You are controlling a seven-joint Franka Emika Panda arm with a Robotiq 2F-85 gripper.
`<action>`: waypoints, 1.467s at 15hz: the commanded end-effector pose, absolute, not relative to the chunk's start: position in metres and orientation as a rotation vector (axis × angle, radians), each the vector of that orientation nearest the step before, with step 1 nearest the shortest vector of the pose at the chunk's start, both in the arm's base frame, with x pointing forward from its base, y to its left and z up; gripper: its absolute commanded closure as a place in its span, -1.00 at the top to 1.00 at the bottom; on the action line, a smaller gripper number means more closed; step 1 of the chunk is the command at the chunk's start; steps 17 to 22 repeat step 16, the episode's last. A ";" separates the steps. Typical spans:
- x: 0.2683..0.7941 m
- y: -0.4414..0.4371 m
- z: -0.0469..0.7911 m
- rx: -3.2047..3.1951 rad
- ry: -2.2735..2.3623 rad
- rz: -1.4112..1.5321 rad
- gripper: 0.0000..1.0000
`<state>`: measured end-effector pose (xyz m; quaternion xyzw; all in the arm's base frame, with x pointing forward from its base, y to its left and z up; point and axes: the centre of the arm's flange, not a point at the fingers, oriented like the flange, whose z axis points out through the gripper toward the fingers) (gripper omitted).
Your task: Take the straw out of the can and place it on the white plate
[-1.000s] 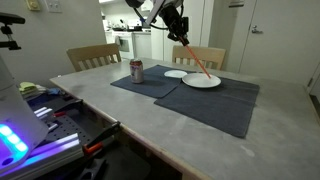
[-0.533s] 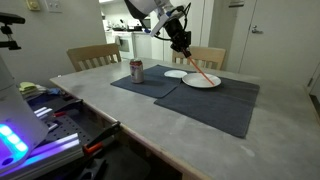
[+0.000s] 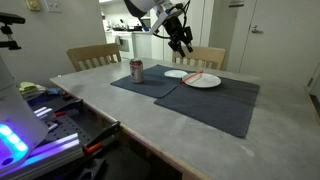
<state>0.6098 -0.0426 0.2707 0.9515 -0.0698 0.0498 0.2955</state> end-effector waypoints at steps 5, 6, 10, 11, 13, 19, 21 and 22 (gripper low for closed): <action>0.584 -0.028 0.365 2.495 -0.263 0.080 1.00; 0.583 -0.028 0.381 2.484 -0.273 0.060 1.00; 0.579 -0.019 0.425 2.476 -0.305 -0.053 1.00; 0.579 -0.014 0.431 2.487 -0.296 -0.068 1.00; 0.586 -0.002 0.436 2.515 -0.275 -0.091 1.00; 0.596 0.015 0.436 2.576 -0.230 -0.092 1.00; 0.596 0.015 0.436 2.576 -0.230 -0.092 1.00; 0.596 0.015 0.436 2.576 -0.230 -0.092 1.00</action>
